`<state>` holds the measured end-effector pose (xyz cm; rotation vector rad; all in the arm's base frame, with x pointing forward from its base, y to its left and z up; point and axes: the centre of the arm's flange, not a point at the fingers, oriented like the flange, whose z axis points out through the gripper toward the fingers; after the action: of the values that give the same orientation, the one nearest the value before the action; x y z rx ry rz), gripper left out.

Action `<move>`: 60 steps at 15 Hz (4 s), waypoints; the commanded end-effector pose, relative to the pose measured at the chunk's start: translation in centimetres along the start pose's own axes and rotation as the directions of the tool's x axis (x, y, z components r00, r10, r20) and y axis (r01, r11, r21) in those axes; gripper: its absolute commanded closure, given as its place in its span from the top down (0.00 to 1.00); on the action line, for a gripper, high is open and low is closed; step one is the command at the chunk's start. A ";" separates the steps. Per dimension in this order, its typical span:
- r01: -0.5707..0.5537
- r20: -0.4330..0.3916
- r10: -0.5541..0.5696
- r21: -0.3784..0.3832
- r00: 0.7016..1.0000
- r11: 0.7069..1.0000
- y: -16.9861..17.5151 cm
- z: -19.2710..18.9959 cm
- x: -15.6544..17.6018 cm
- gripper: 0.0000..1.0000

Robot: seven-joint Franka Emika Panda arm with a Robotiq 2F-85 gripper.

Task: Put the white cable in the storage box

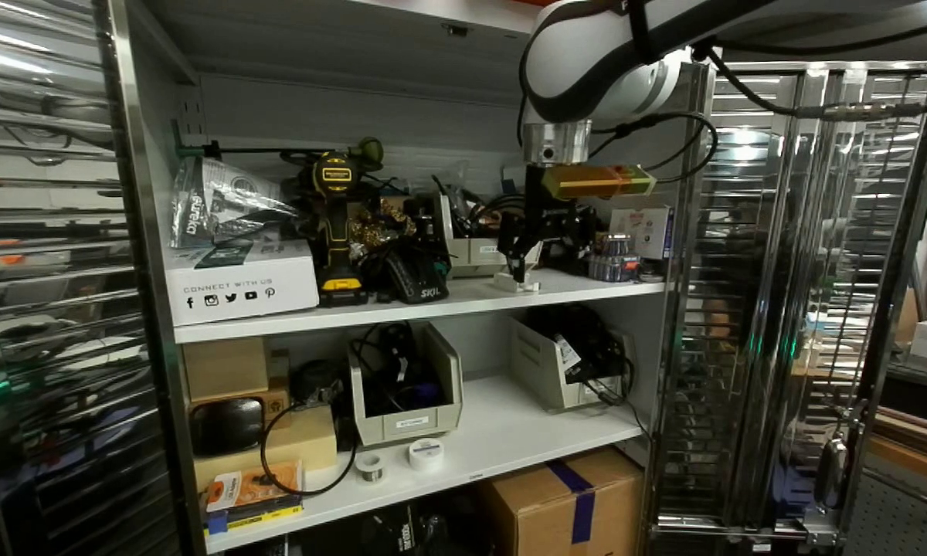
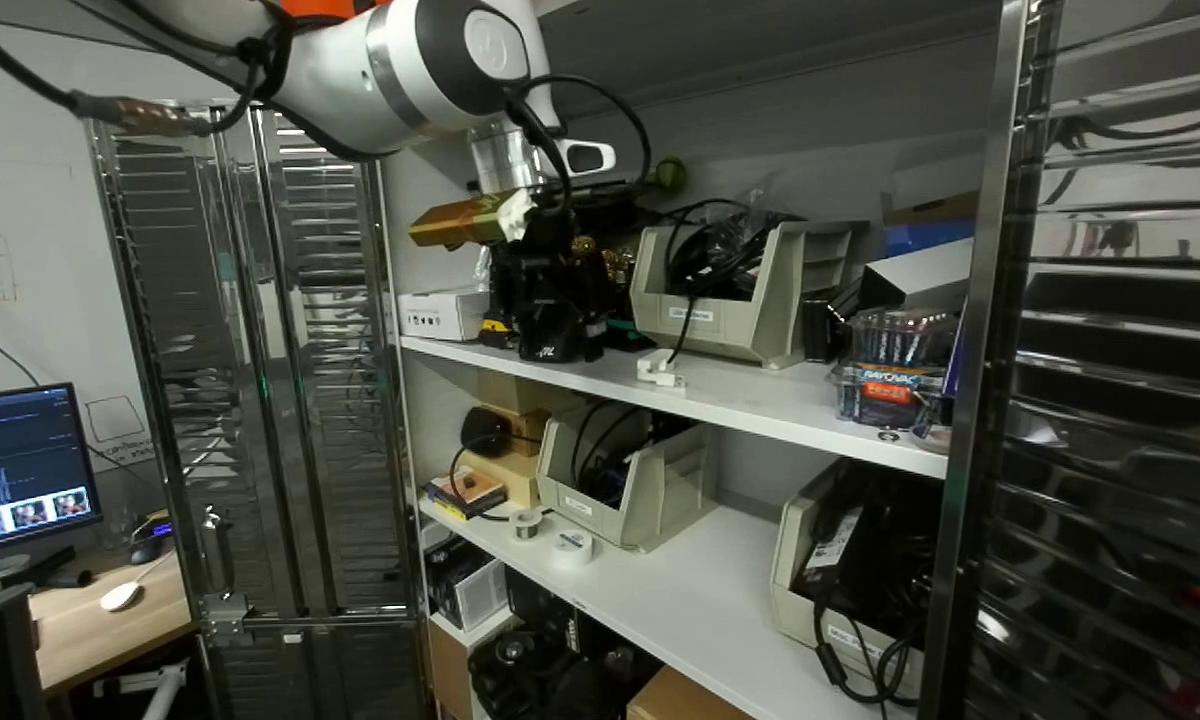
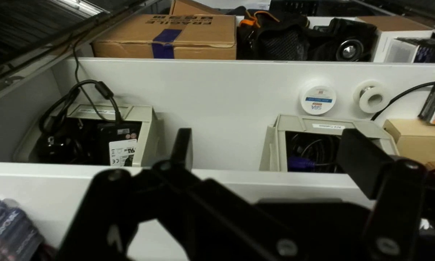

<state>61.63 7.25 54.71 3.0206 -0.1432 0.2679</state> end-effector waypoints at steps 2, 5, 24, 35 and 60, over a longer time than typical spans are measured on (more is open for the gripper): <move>-0.029 0.007 0.029 -0.008 1.000 1.000 0.9 1.1 5.8 1.00; -0.039 0.001 0.039 -0.007 0.999 0.999 0.9 2.6 8.1 1.00; -0.015 -0.033 0.015 0.005 0.999 1.000 -0.3 4.0 14.0 1.00; 0.048 0.063 -0.052 0.067 0.997 0.997 -2.0 5.4 11.3 0.17; -0.600 -0.537 0.599 0.200 0.595 0.775 4.1 -6.5 5.2 0.10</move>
<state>64.91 3.82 59.60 2.6964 -0.9970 1.0436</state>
